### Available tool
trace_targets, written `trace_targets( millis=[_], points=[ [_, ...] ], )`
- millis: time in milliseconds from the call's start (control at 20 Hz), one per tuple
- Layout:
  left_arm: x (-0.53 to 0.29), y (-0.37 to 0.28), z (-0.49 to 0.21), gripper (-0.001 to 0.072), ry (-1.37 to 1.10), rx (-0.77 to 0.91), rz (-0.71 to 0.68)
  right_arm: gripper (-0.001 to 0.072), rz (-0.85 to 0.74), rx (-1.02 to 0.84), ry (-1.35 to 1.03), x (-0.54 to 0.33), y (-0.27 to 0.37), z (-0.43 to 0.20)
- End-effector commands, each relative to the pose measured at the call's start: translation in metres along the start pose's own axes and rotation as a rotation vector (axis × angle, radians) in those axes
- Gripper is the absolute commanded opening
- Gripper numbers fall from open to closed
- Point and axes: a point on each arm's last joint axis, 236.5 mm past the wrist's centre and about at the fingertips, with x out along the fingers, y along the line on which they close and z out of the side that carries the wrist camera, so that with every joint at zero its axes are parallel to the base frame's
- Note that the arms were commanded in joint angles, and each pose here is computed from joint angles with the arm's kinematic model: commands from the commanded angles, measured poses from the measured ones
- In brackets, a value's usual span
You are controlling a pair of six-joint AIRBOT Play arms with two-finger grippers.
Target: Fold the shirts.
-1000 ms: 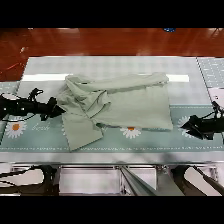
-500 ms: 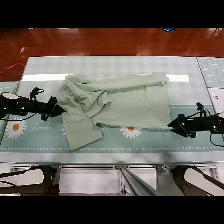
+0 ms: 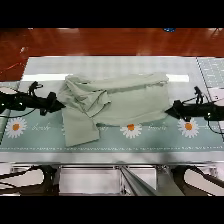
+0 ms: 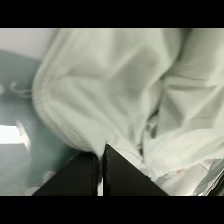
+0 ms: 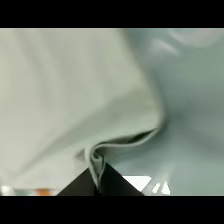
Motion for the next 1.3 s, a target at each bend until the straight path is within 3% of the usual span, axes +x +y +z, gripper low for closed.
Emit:
trace_targets(
  millis=[0, 250, 400, 550, 750, 950, 1100, 1250],
  points=[
    [-0.050, -0.060, 0.025, 0.0025, -0.103, 0.142, -0.067, 0.0023, 0.078, -0.192, -0.174, -0.064, 0.075, 0.053],
    [-0.223, -0.230, 0.056, 0.0025, -0.584, 0.521, -0.212, 0.0024, 0.110, -0.460, -0.586, -0.242, 0.218, 0.115],
    [-0.339, -0.315, 0.020, 0.0025, -0.873, 0.739, -0.260, 0.0023, 0.030, -0.602, -0.771, -0.337, 0.270, 0.099],
    [-0.437, -0.356, -0.040, 0.0025, -1.129, 0.879, -0.254, 0.0024, -0.104, -0.665, -0.940, -0.414, 0.289, 0.061],
    [-0.504, -0.353, -0.122, 0.0025, -1.393, 0.945, -0.081, 0.0024, -0.207, -0.699, -1.109, -0.471, 0.289, -0.012],
    [-0.513, -0.350, -0.194, 0.0025, -1.499, 1.019, 0.051, 0.0024, -0.202, -0.758, -1.221, -0.499, 0.299, -0.083],
    [-0.519, -0.325, -0.221, 0.0025, -1.492, 1.019, 0.110, 0.0024, -0.221, -0.766, -1.186, -0.492, 0.291, -0.109],
    [-0.500, -0.280, -0.216, 0.0025, -1.330, 0.973, 0.185, 0.0024, -0.245, -0.728, -1.083, -0.465, 0.270, -0.108]
  ],
)
